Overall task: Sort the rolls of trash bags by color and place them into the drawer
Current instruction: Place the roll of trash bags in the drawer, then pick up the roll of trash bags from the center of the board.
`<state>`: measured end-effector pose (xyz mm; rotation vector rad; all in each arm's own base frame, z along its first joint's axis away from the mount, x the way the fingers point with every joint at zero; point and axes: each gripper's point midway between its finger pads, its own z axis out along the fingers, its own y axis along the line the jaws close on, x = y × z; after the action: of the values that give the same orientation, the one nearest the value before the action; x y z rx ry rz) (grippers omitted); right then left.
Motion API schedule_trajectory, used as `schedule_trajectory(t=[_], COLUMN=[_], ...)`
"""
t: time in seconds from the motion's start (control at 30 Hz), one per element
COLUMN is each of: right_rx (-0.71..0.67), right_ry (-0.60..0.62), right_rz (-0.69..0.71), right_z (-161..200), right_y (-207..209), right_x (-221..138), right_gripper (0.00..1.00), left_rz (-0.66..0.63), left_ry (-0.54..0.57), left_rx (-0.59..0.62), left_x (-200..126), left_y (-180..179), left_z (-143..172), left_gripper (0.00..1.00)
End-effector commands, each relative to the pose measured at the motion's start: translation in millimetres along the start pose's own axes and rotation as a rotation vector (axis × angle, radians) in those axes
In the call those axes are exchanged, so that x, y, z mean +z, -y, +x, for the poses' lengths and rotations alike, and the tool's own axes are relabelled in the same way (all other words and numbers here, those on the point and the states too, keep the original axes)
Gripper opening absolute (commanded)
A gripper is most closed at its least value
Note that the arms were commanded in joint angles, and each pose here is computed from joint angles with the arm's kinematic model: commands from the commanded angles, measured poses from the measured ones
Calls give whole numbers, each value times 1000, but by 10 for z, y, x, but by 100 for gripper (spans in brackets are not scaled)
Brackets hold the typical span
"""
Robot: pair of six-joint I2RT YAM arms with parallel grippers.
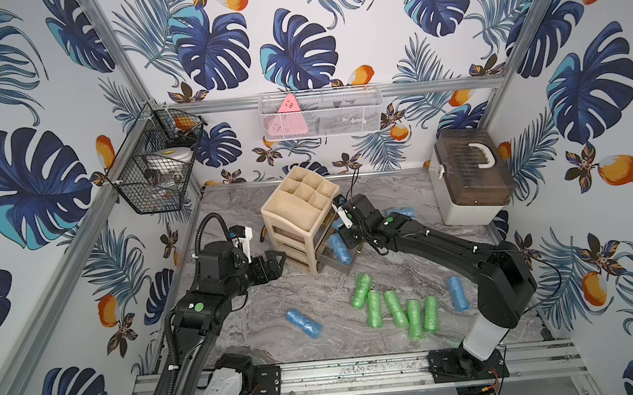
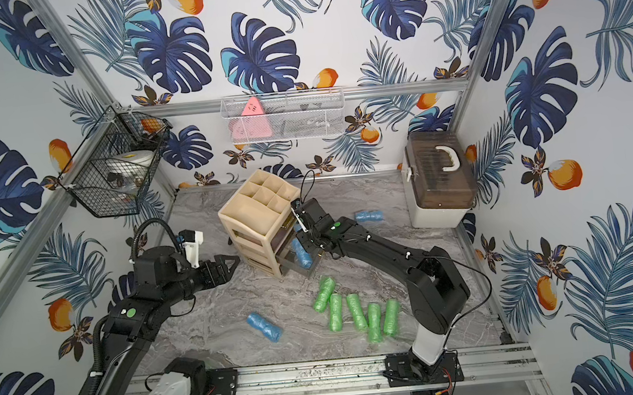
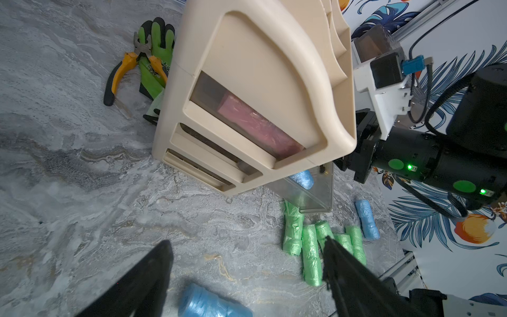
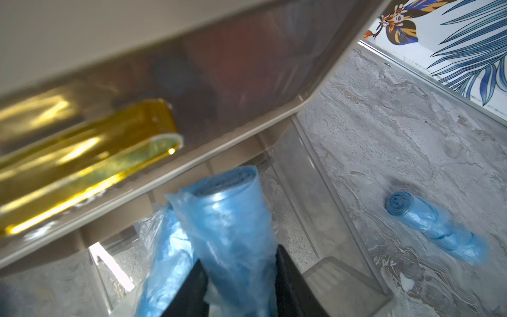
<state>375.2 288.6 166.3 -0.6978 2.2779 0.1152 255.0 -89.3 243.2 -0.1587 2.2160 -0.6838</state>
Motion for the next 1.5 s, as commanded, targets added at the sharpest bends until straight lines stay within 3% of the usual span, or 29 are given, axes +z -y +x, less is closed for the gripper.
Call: schedule_trajectory(t=[0.0, 0.27, 0.43, 0.8, 1.2, 1.47], right_rx=[14, 52, 96, 22, -162, -196], right_ry=[19, 69, 88, 42, -150, -266], right_rz=[-8, -71, -217, -471, -550, -500], right_z=[-39, -165, -177, 184, 1065, 1439], right_y=[-1, -51, -279, -1167, -2317, -2546], right_x=[-76, -367, -630, -1046, -714, -306], right_gripper=[47, 49, 48, 45, 53, 50], left_rz=[14, 0, -18, -64, -141, -194], left_ry=[20, 26, 28, 26, 56, 100], left_rx=[5, 15, 22, -8, -168, -188], left_x=[8, 22, 48, 97, 9, -213], left_y=[29, 24, 11, -101, -430, -451], left_z=[-57, -120, -187, -274, 59, 31], left_gripper=[89, 89, 89, 90, 90, 92])
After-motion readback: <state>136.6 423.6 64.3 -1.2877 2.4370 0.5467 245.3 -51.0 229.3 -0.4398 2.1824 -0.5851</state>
